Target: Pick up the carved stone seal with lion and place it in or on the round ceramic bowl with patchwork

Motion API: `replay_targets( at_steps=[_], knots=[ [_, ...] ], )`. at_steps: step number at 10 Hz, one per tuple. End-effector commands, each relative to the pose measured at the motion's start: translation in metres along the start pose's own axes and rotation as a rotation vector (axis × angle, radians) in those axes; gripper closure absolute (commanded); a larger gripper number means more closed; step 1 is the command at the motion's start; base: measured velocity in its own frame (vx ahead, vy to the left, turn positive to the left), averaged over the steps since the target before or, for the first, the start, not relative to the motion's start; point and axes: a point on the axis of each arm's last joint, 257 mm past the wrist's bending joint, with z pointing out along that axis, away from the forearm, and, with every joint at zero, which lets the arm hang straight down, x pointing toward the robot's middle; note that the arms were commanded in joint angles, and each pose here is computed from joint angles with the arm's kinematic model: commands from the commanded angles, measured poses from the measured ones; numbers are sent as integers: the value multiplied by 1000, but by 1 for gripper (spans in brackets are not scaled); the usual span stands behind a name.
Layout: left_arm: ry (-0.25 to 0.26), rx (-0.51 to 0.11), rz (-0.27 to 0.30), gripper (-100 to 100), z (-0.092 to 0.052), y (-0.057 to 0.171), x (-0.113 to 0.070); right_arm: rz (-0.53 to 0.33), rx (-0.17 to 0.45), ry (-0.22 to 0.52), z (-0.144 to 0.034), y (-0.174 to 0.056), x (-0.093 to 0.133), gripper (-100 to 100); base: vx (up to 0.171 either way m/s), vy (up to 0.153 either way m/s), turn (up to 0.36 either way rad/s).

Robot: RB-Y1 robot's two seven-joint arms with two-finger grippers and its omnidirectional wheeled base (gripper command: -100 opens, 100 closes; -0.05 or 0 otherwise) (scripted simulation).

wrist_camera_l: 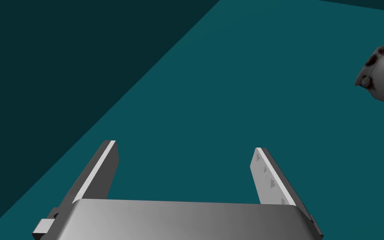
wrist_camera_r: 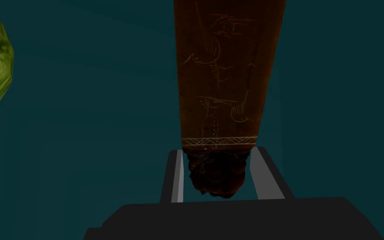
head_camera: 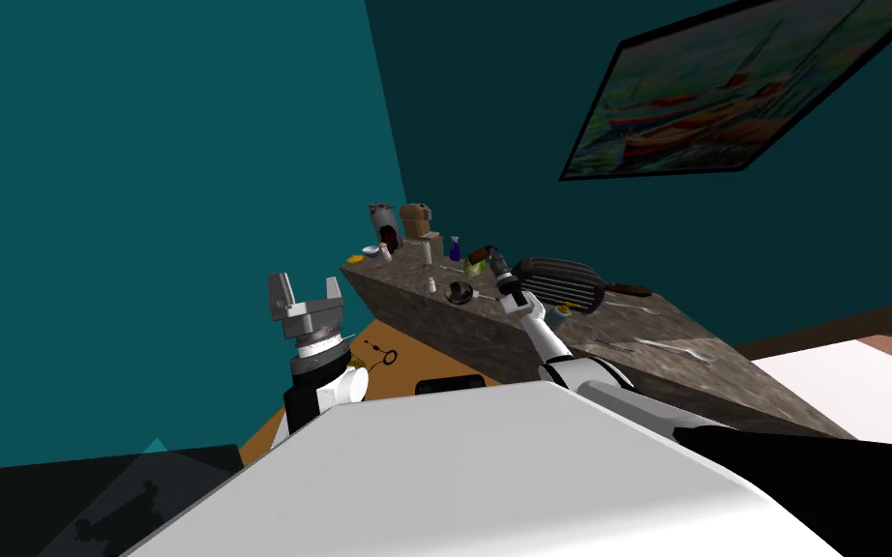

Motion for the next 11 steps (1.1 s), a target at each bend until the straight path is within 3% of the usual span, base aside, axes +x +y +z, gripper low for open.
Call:
replay_targets(
  at_steps=[1,3,4,6,7,11],
  knots=[
    [0,0,0,0,0,0,0,78,-14,5,11,7,0,100,-16,-61,268],
    [0,0,0,0,0,0,0,133,-14,4,11,7,0,100,-16,-62,85],
    [0,0,0,0,0,0,0,189,-25,12,21,14,1,100,-20,-85,213],
    [0,0,0,0,0,0,0,247,-25,11,21,14,0,100,-25,-67,101],
    [0,0,0,0,0,0,0,301,-32,21,31,19,1,100,-23,-71,259],
    [0,0,0,0,0,0,0,447,-33,29,40,24,2,100,-21,-68,146]
  ],
)
